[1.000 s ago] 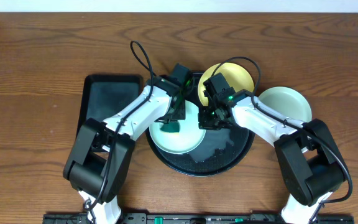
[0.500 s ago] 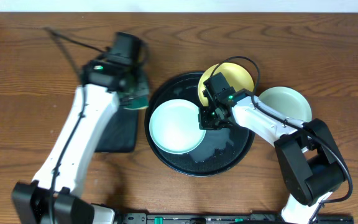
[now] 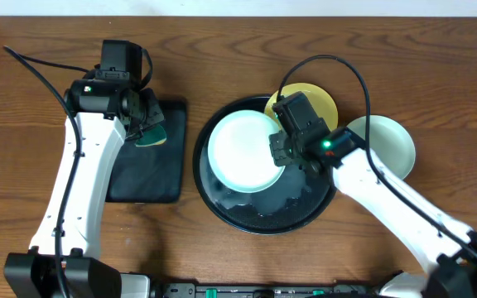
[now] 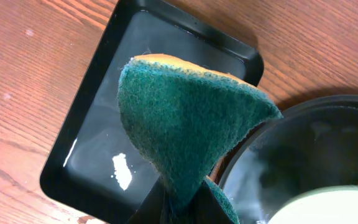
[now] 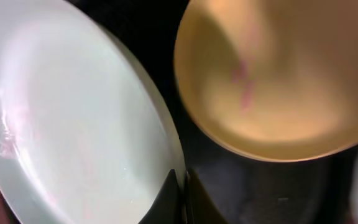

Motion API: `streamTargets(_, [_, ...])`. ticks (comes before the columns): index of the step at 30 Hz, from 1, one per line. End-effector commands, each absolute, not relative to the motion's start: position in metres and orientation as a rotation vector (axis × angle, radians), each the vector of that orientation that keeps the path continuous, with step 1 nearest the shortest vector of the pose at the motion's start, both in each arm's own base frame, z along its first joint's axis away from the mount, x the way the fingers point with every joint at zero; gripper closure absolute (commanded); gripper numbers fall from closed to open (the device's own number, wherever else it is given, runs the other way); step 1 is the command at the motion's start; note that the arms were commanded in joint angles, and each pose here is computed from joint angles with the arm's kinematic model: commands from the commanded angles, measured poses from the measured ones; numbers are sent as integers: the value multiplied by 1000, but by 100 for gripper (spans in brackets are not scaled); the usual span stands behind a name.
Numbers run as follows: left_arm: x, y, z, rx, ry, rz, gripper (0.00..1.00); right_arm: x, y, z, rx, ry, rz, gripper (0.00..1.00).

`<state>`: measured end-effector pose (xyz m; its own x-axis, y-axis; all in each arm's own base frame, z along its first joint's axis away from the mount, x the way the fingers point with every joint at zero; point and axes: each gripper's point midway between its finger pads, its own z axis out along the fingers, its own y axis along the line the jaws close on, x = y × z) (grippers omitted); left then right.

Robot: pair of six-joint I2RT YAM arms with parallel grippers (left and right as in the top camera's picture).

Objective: Clean dirty plates on tray and stack at the side
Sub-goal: 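Lift the second mint-green plate with the right gripper toward the right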

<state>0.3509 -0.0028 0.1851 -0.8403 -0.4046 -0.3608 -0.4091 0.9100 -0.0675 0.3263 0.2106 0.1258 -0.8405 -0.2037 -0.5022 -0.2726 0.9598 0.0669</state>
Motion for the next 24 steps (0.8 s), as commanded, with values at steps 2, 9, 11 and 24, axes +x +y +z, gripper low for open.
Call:
streamTargets(2, [351,-2,183,-577,2713,28,93,337,193,166,-420,2392,-130,99])
streamTargets(9, [350,-2,181,-578,2720,31,93,335,194,215,-508,2118,-465,99])
streamTargets(11, [350,-2,181,-578,2721,31,92,332,198,226,-536,2047,-548,99])
streamTargets(24, [350,-2,181,-578,2722,31,93,308,217,283,-542,1763,-812,99])
